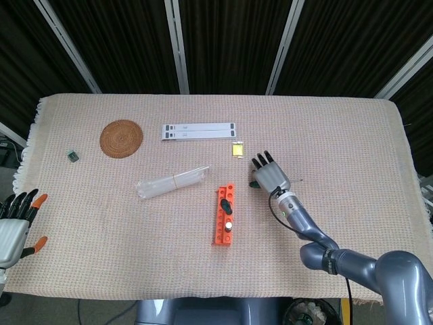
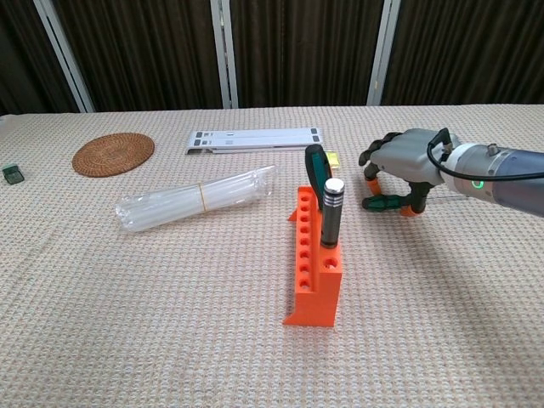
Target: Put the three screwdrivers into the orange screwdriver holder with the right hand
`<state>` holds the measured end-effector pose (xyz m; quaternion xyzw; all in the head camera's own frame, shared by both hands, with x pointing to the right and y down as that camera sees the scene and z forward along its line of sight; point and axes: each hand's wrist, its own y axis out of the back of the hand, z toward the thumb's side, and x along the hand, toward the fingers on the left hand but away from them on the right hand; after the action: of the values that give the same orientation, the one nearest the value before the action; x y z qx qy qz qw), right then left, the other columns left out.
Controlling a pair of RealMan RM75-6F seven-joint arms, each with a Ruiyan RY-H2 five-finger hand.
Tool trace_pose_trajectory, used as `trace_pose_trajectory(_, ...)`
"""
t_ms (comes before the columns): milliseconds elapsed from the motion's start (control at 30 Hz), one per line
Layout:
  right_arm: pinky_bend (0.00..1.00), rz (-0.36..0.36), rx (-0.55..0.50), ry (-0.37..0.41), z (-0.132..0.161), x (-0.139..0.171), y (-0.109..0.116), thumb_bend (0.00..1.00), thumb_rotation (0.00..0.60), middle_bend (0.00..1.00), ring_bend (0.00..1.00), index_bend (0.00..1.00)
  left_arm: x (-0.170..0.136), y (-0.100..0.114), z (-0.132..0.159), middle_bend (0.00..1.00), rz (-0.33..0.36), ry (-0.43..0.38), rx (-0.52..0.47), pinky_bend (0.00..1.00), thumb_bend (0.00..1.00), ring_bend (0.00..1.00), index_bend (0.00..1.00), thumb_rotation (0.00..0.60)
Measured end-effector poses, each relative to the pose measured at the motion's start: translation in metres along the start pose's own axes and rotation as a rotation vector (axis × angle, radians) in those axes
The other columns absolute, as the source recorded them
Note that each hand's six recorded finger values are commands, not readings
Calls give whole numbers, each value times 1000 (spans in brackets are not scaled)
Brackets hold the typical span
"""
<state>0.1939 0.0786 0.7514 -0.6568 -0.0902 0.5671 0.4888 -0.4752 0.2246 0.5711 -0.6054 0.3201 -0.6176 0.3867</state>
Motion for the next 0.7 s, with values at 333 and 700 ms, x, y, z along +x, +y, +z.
trace_pose_trajectory(333,0,17,-9,11,6,4,0,228,600,88,0,490,0,-1,0,0,-2,2,0,0,234,0,91,600)
trace_pose_trajectory(700,0,15,-64,-6,3,3,-1,382,600,152,0,576,0,-1,-1,0,-2,4,-1,0,235,0,91,600)
